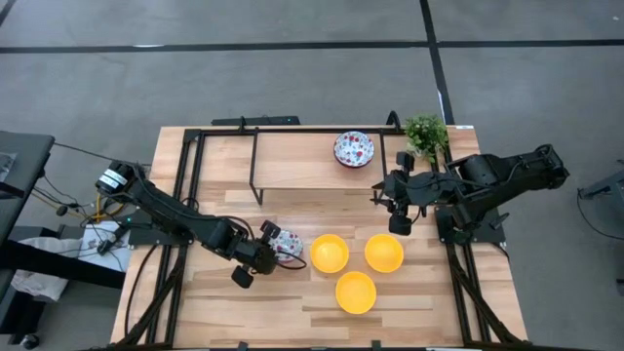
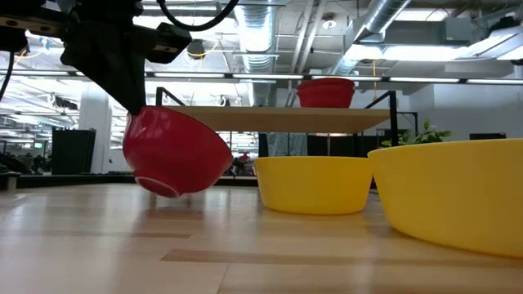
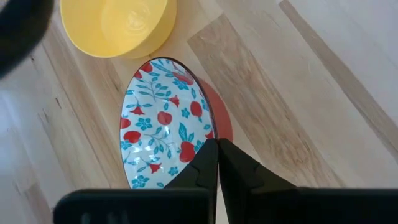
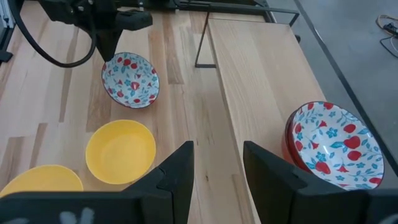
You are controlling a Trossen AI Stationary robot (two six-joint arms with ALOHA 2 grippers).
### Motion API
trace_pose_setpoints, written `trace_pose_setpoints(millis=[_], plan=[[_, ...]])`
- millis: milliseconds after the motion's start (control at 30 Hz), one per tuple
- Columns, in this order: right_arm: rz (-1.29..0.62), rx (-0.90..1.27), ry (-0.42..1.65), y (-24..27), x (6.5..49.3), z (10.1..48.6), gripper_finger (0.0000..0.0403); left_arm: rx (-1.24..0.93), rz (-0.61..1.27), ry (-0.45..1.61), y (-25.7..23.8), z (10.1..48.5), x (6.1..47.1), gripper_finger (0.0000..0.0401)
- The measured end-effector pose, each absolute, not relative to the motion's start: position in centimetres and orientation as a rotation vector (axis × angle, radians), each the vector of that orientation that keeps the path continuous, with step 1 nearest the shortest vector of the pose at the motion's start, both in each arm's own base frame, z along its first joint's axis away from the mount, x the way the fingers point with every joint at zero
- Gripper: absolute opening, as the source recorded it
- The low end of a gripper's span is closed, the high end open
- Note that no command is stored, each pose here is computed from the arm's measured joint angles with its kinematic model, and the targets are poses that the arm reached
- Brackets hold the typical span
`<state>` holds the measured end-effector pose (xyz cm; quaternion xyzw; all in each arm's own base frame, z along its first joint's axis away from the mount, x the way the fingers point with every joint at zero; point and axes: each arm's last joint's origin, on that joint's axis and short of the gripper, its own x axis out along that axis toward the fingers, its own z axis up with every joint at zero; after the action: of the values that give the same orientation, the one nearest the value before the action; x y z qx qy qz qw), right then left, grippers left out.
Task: Pick & Place Mini bowls
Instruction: Stack the red patterned bowl on top of the red patterned bowl on the shelf
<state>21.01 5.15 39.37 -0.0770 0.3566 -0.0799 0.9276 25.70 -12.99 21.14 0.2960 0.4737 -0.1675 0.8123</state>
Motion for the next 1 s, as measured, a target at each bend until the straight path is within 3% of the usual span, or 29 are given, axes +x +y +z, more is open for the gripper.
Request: trace_pose_setpoints(millis=[600,1000], plan=[[-0.163,-0.158,0.731,5.2,21.0,39.4,0.0129,0.653,-0.345,1.007,-13.2,21.3,25.5,0.0005],[-0.164,-0.158,0.732,5.1,21.0,39.4,0.0129,0.641,-0.289,0.905,-12.4,24.1,24.4,0.0005]])
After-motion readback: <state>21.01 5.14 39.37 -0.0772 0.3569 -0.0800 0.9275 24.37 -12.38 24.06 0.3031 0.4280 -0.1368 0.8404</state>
